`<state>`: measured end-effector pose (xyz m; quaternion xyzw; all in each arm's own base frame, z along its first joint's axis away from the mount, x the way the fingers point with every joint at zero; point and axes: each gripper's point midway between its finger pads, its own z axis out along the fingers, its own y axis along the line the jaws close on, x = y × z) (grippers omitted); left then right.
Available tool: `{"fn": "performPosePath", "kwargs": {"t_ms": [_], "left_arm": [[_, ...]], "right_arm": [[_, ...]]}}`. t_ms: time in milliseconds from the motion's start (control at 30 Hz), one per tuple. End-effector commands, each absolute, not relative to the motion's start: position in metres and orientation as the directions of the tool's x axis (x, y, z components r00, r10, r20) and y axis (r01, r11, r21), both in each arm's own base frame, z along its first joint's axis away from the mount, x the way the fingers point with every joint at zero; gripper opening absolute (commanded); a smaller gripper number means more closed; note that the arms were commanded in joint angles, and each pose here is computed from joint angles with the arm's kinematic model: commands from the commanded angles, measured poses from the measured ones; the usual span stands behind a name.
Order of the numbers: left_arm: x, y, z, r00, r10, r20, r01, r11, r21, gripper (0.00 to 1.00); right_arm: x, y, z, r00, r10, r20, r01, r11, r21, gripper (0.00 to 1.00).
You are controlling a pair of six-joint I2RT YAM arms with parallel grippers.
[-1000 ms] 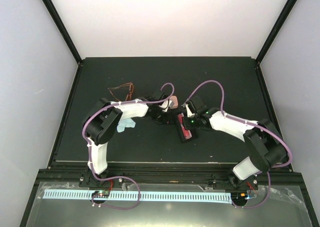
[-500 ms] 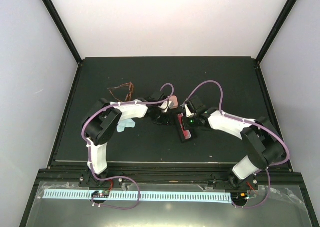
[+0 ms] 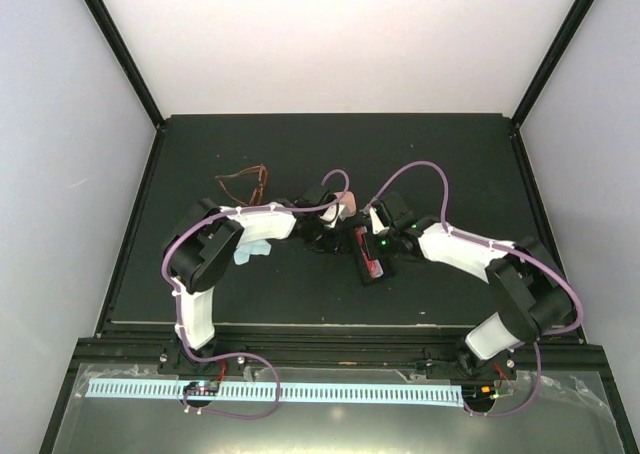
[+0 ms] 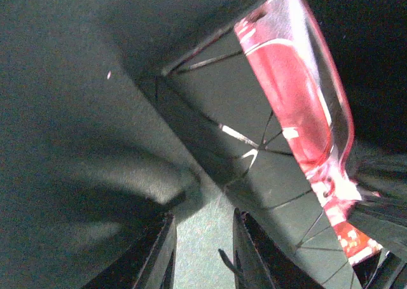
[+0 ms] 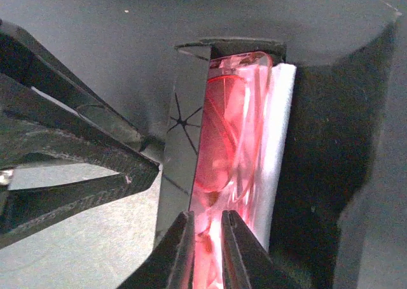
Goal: Organize the sunglasses
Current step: Close the sunglasses case at the center of the board.
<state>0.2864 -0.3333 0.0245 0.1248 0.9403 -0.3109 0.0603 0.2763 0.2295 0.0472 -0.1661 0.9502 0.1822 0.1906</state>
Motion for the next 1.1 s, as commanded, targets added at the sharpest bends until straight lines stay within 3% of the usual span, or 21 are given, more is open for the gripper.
{"fn": "performPosePath", "kwargs": {"t_ms": [0, 167, 300, 500, 767, 1067], "left_arm": [[0.281, -0.325, 0.024, -0.965, 0.177, -0.195, 0.256, 0.802, -0.54, 0.27], [0.28, -0.322, 0.026, -0.966, 0.155, -0.206, 0.244, 0.804, -0.542, 0.27], [0.279, -0.32, 0.027, -0.967, 0.145, -0.212, 0.24, 0.802, -0.548, 0.27], [0.273, -0.322, 0.023, -0.969, 0.145, -0.2, 0.235, 0.791, -0.565, 0.27], [0.269, -0.327, 0.017, -0.971, 0.146, -0.188, 0.229, 0.786, -0.574, 0.26], [0.265, -0.335, 0.011, -0.972, 0.16, -0.17, 0.231, 0.774, -0.59, 0.28]], "right_arm": [[0.277, 0.229, 0.076, -0.836, -0.21, -0.507, -0.398, 0.869, 0.296, 0.18], [0.279, 0.221, 0.113, -0.781, -0.125, -0.612, -0.384, 0.869, 0.312, 0.24], [0.288, 0.185, 0.118, -0.747, -0.012, -0.665, -0.226, 0.945, 0.238, 0.25], [0.29, 0.138, 0.09, -0.771, 0.053, -0.635, -0.019, 0.994, 0.107, 0.26], [0.275, 0.168, 0.055, -0.851, -0.045, -0.524, -0.163, 0.97, 0.182, 0.26], [0.261, 0.201, 0.058, -0.845, -0.095, -0.526, -0.306, 0.893, 0.33, 0.44]]}}
